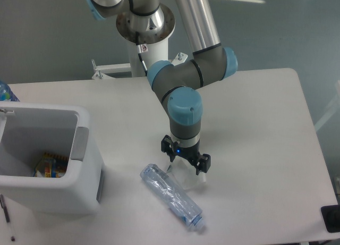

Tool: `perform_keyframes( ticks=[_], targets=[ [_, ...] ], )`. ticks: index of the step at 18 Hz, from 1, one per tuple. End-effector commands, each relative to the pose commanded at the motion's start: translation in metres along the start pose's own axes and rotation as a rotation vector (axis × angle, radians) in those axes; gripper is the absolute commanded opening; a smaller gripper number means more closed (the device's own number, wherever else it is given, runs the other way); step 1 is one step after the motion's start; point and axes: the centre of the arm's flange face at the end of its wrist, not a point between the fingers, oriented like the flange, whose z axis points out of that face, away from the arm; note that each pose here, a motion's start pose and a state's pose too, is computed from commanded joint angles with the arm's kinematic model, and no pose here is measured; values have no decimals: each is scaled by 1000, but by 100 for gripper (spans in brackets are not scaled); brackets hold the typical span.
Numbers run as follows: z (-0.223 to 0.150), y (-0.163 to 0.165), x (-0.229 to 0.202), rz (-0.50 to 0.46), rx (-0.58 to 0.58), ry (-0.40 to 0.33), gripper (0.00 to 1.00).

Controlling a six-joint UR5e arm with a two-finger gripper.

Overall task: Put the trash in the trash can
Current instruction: 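Lower the gripper onto the crumpled clear plastic wrapper, then close the gripper on the wrapper and lift it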

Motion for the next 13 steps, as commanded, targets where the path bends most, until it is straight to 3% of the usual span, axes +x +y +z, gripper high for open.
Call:
perform_keyframes(
  ticks=[2, 3, 13],
  targets=[
    [0, 0, 0, 0, 0, 0, 5],
    [-3, 0, 0, 2, 3, -4, 0],
    [-29, 6, -16, -11, 35, -40, 0]
  ],
)
